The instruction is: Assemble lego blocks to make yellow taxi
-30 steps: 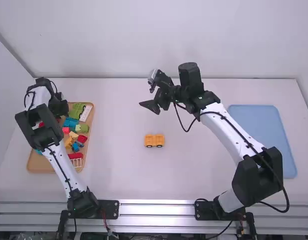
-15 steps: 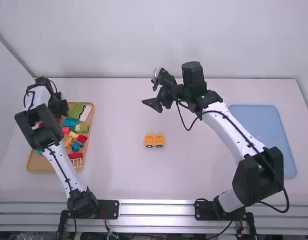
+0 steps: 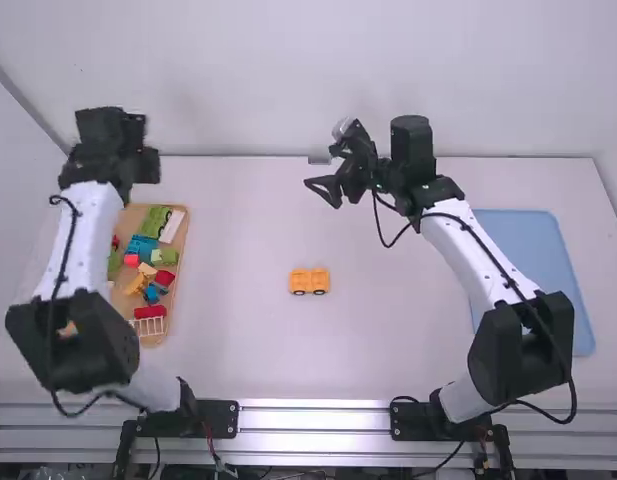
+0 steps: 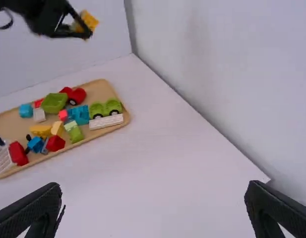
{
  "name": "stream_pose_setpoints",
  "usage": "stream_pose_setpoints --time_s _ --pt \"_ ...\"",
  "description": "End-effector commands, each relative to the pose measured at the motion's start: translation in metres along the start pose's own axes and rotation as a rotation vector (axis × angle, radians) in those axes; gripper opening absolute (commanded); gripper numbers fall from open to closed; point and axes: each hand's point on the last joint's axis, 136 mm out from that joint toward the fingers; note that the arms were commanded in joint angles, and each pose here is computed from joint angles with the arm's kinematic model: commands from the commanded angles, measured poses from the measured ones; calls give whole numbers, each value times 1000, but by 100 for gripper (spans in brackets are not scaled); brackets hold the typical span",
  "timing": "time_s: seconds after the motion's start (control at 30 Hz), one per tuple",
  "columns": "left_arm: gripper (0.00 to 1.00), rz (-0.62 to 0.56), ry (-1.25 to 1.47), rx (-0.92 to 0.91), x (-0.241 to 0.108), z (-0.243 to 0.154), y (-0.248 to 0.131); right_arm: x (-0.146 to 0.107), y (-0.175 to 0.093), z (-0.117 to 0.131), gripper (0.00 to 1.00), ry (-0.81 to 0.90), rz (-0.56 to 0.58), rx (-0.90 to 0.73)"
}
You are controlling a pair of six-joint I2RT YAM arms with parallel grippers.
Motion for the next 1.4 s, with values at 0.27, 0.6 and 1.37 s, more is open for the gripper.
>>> stream_pose_setpoints --time_s 0.27,0.6,1.37 --pt "18 -200 383 -486 -100 -176 -38 -31 6 33 99 195 -63 156" --pt "10 -257 327 -661 -129 -241 -53 -69 11 36 98 323 -137 63" --pt "4 -331 213 -805 -135 -310 -57 -71 27 57 65 303 -106 76"
Point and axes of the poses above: each hand's point on the last joint's axis, 136 mm out from that joint toward the fingers, its own y axis out along the fingers, its own z axis along the line the jaws close on, x = y × z, and after that the axes turned 14 degrees about -y, right-handed
